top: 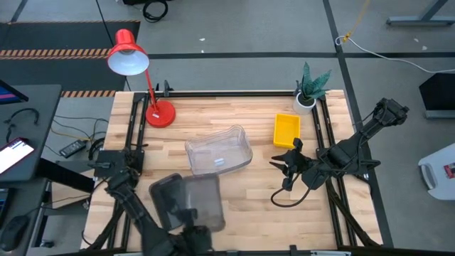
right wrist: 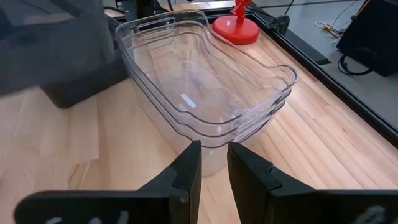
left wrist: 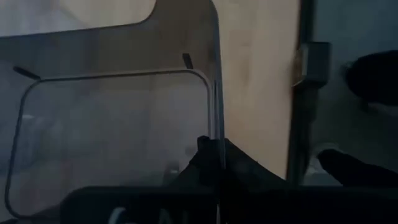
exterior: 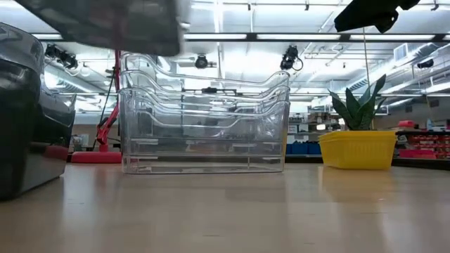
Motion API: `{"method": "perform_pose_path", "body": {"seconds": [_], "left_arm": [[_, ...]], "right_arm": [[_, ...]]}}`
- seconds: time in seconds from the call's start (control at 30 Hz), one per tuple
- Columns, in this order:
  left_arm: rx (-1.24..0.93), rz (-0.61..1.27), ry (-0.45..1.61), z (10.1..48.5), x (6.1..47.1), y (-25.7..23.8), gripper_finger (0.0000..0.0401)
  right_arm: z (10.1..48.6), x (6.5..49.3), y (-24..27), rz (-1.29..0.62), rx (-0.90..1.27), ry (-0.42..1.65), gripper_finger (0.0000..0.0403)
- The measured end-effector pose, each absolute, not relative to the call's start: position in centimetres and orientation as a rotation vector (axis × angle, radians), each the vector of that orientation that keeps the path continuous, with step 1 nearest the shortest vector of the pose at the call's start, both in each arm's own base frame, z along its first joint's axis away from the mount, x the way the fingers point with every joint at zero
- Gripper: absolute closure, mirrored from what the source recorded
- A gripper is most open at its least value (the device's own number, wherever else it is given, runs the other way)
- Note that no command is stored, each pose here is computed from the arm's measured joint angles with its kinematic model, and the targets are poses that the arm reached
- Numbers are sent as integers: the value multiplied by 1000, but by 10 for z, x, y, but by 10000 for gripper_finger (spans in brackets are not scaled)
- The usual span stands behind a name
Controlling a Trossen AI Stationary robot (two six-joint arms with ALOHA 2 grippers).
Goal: Stack baskets by color
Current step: Stack the right black bin on the left stacked black bins
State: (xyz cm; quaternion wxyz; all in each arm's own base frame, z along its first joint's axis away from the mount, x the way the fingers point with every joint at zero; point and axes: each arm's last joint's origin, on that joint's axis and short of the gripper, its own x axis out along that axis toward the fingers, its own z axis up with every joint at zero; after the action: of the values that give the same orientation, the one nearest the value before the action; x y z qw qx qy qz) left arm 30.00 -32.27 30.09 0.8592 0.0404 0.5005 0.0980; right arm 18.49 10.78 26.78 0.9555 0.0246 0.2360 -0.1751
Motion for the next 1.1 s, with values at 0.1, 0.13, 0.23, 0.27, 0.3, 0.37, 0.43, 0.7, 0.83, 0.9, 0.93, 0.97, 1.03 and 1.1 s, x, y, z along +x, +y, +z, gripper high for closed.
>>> {"method": "perform_pose_path", "body": {"seconds": [0.1,0.13,0.23,0.27,0.3,0.37,0.43,0.7,0.83,0.9,0.93,0.97,1.03,1.1], "left_arm": [[83,270,1039,310,282,-321,398],[73,283,1029,313,279,-321,398],[53,270,1003,317,270,-327,399],[45,270,998,318,268,-328,399],[41,273,998,318,266,-329,399],[42,276,1001,315,263,-331,399],[57,281,1008,309,260,-334,399],[39,347,1033,299,234,-326,399],[-21,398,1030,300,215,-315,399],[-54,429,1026,299,206,-310,399],[-71,449,1022,297,202,-308,399],[-84,469,1019,294,199,-307,399],[-110,506,1015,287,194,-305,399],[-131,522,1015,283,194,-305,399]], "right_arm": [[268,185,108,-356,49,479,320],[268,185,108,-356,50,479,320],[268,185,108,-356,50,478,320],[268,185,108,-356,50,478,320],[268,185,108,-356,50,478,320],[268,185,108,-357,52,475,320],[268,185,108,-356,52,474,320],[268,186,109,-353,59,470,320],[268,186,109,-352,61,468,320],[268,186,109,-352,61,468,320],[268,187,109,-352,61,468,320],[268,187,109,-352,61,468,320],[268,186,109,-352,61,468,320],[268,186,109,-352,61,468,320]]}}
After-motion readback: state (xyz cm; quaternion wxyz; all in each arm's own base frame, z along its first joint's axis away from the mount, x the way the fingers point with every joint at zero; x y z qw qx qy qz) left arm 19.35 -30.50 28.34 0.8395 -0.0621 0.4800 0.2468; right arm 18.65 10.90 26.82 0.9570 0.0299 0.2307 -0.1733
